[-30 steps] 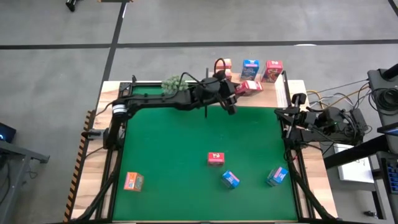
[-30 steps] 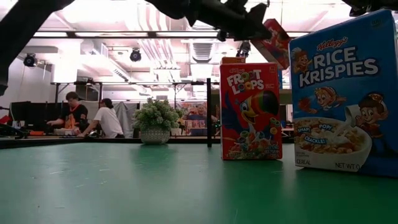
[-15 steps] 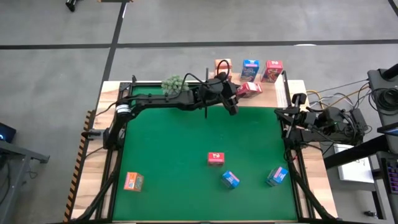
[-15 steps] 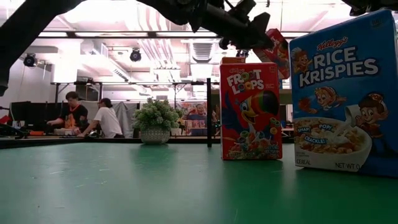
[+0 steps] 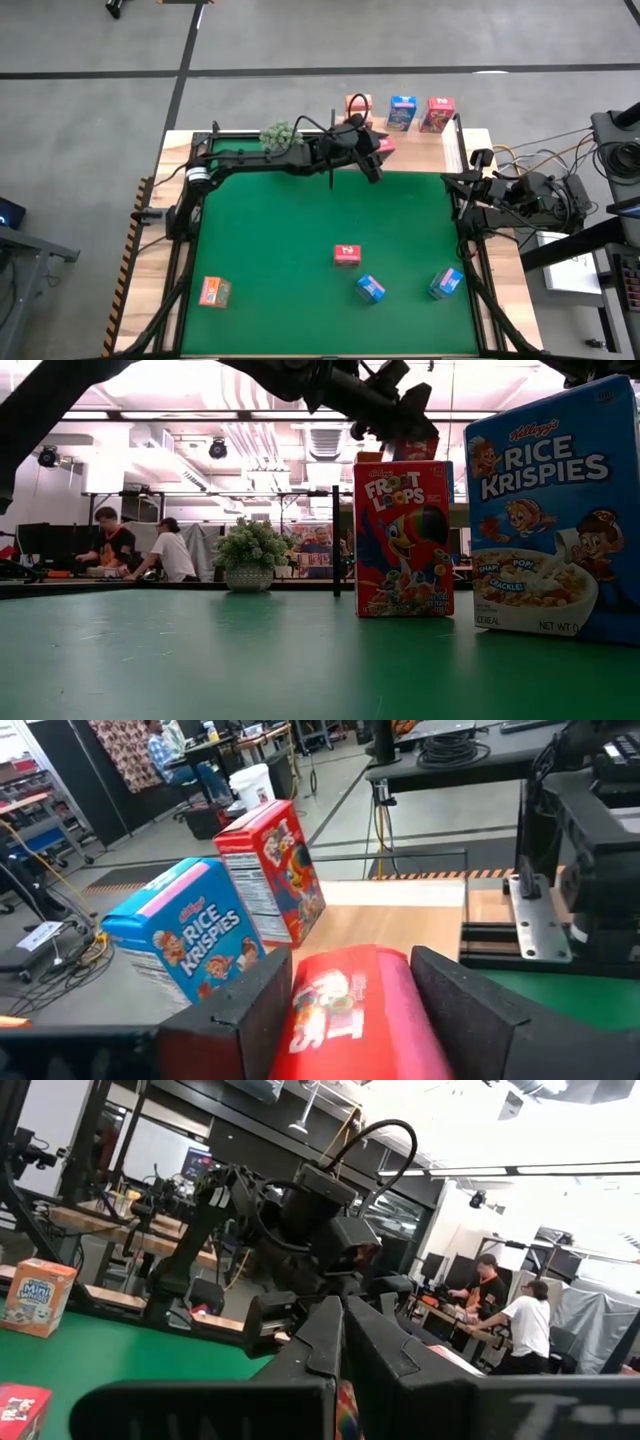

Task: Stack cereal on shelf
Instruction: Put the left red cereal box on the shelf

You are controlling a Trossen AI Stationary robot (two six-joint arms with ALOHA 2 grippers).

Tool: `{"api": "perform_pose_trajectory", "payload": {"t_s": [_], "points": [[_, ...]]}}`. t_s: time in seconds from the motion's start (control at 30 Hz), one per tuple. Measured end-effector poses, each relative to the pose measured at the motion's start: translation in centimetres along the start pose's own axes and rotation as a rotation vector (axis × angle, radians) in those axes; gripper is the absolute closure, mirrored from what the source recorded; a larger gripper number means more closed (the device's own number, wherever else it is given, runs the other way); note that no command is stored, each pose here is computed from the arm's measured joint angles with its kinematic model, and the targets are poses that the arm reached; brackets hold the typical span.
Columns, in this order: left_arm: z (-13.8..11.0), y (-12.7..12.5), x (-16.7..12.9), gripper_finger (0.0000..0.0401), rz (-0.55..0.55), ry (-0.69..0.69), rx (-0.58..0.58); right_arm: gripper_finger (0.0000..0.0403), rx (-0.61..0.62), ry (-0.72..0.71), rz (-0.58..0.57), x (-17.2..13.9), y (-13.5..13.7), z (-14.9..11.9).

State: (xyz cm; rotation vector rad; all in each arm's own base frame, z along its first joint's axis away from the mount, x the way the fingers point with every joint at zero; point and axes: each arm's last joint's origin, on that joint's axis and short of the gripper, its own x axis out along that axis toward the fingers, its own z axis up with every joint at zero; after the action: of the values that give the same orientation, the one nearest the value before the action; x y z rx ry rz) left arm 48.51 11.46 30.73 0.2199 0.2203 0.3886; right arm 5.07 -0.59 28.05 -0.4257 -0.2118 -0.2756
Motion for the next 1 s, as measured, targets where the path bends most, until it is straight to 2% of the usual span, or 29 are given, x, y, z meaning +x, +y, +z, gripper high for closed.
{"api": "perform_pose_trajectory", "payload": {"t_s": [0.13,0.43,0.77,1.0], "points": [[0.0,0.2,0.0,0.0211,0.007,-0.009,0.004,0.0394,0.0,0.0,0.0,0.0,0.0,0.0],[1.6,0.5,-0.1,0.0211,0.044,-0.168,-0.014,0.0394,-0.004,0.0,-0.001,0.0,0.0,0.0],[2.0,0.5,-0.4,0.0211,0.05,-0.184,0.035,0.0394,-0.007,0.0,0.0,0.0,0.0,0.0],[6.1,-1.1,-3.6,0.0211,-0.009,-0.185,0.131,0.0394,-0.001,-0.002,-0.001,0.0,0.0,0.0]]}}
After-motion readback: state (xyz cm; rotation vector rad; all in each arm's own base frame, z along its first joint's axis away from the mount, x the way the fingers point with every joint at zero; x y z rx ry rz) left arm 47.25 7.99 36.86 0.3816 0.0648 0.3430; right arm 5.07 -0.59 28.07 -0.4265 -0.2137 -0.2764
